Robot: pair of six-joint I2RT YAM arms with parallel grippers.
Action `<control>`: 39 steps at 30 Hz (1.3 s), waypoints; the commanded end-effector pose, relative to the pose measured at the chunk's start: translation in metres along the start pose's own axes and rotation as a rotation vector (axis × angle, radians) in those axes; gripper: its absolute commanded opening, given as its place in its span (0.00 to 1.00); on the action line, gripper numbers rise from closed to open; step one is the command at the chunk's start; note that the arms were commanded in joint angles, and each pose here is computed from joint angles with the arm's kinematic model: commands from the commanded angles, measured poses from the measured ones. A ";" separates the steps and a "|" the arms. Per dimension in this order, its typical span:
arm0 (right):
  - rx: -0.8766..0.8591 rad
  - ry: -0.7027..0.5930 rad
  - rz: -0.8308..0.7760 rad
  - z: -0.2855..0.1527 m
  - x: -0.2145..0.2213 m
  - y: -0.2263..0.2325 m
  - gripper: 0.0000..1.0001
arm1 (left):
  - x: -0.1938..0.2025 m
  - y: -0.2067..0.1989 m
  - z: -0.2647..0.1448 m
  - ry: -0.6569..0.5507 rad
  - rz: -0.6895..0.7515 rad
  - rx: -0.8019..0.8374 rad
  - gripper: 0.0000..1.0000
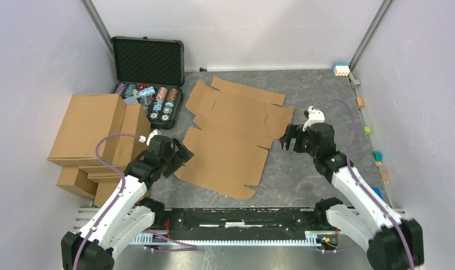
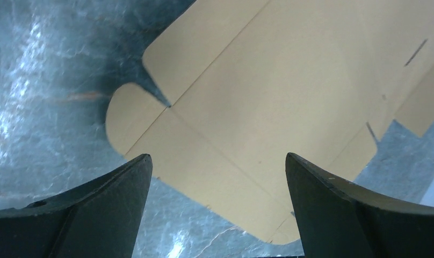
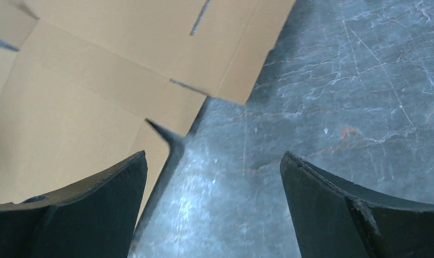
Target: Fold the paper box
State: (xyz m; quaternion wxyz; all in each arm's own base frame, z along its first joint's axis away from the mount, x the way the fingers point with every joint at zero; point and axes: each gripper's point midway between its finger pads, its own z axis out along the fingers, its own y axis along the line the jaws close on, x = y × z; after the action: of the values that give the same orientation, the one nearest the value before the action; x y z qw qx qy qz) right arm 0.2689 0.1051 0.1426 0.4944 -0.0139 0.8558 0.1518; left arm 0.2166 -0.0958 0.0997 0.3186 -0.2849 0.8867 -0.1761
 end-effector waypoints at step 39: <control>0.288 -0.230 0.506 0.011 0.052 -0.116 0.00 | 0.060 -0.001 0.052 0.209 -0.009 0.110 0.93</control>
State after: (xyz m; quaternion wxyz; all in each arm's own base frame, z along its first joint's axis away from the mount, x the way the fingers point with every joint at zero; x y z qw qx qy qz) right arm 0.2735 0.0086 0.0649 0.5320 0.2838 0.7813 0.1614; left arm 0.2004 -0.1340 0.0359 0.2142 -0.2773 0.9062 -0.2367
